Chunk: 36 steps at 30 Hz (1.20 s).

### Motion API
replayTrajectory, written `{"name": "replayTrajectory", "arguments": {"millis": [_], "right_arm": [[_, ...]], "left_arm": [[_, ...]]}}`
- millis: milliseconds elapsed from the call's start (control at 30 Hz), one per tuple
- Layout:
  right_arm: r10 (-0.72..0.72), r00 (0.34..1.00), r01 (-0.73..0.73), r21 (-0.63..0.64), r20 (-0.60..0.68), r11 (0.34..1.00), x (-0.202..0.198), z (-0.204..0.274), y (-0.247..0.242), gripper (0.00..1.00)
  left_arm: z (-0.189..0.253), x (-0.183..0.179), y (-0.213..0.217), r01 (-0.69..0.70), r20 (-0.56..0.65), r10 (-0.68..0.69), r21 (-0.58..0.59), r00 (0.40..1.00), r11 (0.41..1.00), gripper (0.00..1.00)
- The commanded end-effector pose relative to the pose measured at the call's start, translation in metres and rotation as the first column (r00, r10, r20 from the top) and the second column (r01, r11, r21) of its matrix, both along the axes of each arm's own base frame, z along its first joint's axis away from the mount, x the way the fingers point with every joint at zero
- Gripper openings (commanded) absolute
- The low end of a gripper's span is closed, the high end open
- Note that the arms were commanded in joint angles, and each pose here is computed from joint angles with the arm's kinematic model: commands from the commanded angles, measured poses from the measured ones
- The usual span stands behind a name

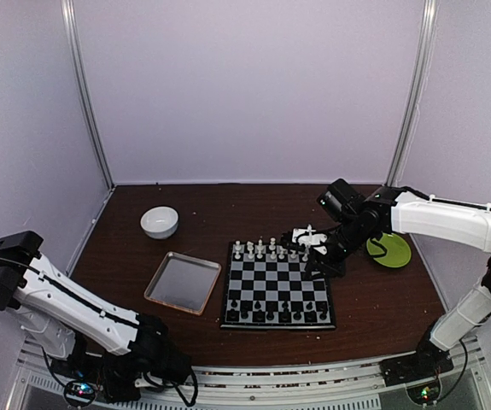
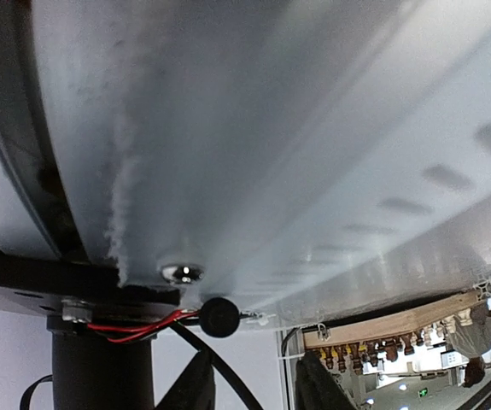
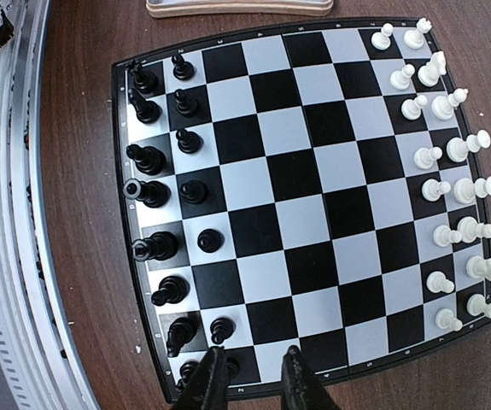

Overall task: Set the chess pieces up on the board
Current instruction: Pick up the pawn from the corner of the board.

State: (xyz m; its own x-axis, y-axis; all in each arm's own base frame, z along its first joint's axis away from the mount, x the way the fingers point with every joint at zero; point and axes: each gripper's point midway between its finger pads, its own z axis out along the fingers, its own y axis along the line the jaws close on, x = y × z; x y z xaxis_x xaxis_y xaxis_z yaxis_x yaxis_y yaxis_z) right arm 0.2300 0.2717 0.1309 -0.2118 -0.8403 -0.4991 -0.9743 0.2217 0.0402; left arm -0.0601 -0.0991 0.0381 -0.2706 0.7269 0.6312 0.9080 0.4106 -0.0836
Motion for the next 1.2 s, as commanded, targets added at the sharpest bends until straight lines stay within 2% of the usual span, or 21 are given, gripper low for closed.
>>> {"name": "replayTrajectory", "arguments": {"millis": [0,233,367,533,800,1167], "right_arm": [[0.011,1.000,-0.011,0.003,-0.011,1.000,-0.001,0.002,0.000,0.23],[0.009,1.000,-0.009,0.001,-0.029,1.000,-0.002,-0.001,0.001,0.23],[0.008,0.999,-0.008,0.000,-0.034,1.000,-0.002,-0.001,0.002,0.23],[0.008,0.999,-0.008,-0.006,-0.050,1.000,-0.002,-0.004,0.002,0.23],[-0.002,0.998,0.002,0.006,-0.058,1.000,-0.003,-0.001,0.004,0.23],[-0.012,0.997,0.012,0.004,-0.075,1.000,-0.004,-0.002,0.008,0.23]], "left_arm": [[-0.005,0.005,0.010,-0.003,0.056,-0.002,0.090,0.998,0.996,0.34],[-0.010,0.013,0.013,0.000,0.118,-0.016,0.129,0.993,0.992,0.32],[-0.016,0.009,0.006,-0.103,0.158,0.096,0.034,0.983,0.994,0.32],[-0.025,0.004,0.016,-0.229,0.193,0.224,0.002,0.955,0.973,0.32],[-0.038,0.027,0.018,-0.241,0.361,0.238,-0.039,0.902,0.970,0.31],[-0.049,0.026,0.027,-0.239,0.452,0.234,-0.047,0.861,0.970,0.24]]}}
